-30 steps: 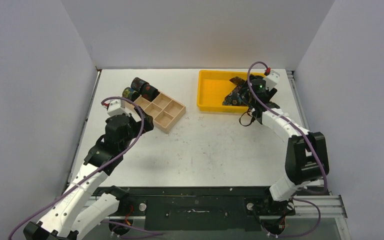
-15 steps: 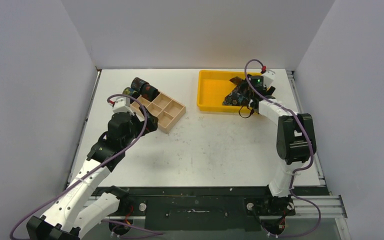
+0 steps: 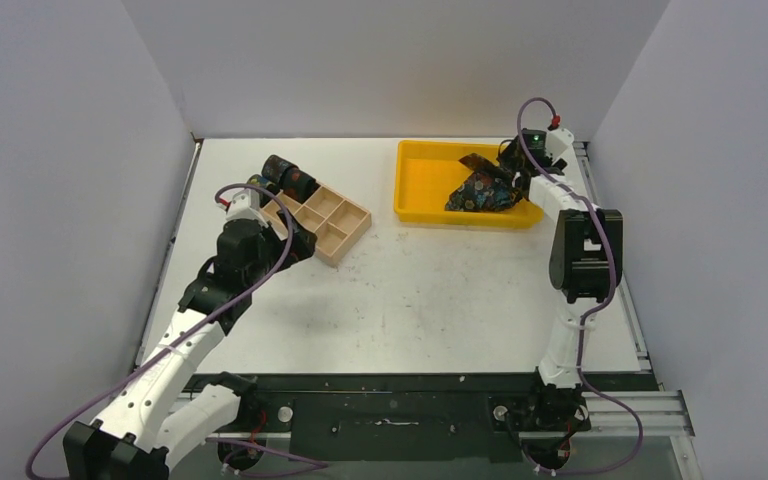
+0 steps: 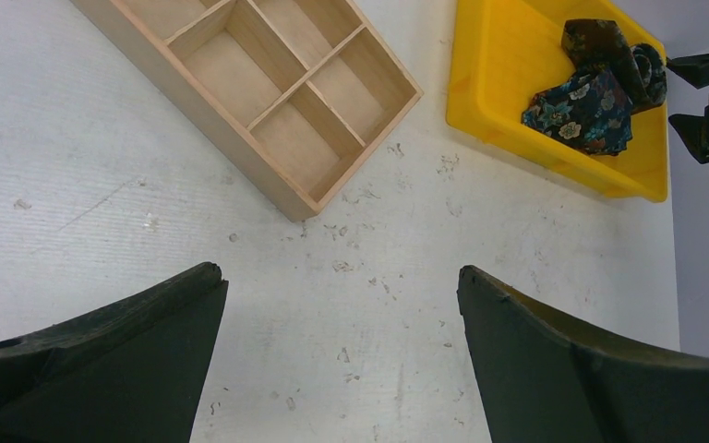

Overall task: Roll the ties
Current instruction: Pick up the tie from the bin, then place the tie at the center of the board, then flatten out the tie at the center of the board.

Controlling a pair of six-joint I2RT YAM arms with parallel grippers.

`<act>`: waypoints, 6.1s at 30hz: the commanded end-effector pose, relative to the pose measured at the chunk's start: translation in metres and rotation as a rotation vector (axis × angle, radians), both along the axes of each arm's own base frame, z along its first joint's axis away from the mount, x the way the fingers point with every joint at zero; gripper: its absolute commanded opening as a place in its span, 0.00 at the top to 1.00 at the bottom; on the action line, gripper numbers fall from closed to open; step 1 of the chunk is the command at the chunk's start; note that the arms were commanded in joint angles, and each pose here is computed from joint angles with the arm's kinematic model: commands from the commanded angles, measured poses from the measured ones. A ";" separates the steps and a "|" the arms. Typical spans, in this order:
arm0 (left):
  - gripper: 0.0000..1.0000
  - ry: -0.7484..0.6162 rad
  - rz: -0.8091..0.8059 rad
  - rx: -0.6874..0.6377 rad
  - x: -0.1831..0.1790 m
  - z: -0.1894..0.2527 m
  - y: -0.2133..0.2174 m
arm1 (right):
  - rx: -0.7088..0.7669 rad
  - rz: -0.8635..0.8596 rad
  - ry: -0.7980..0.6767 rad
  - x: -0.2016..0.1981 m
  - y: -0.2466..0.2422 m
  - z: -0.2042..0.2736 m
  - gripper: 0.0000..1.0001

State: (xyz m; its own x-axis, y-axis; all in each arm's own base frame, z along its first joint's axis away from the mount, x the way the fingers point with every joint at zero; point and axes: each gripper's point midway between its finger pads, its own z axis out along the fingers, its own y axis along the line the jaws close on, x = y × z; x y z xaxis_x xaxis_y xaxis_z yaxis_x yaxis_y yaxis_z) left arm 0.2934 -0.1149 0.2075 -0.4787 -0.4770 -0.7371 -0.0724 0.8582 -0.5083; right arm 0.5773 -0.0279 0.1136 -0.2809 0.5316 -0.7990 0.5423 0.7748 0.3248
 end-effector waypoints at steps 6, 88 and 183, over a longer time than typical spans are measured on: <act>0.03 -0.012 -0.010 -0.041 0.010 0.003 -0.003 | 0.063 -0.049 0.052 0.018 0.005 -0.024 0.25; 0.04 -0.053 -0.376 0.232 -0.073 -0.032 -0.132 | 0.159 0.521 -0.174 -0.345 0.126 0.039 0.01; 0.02 -0.391 -0.634 0.221 -0.115 -0.025 -0.195 | 0.191 0.871 0.086 -0.368 0.212 0.048 0.95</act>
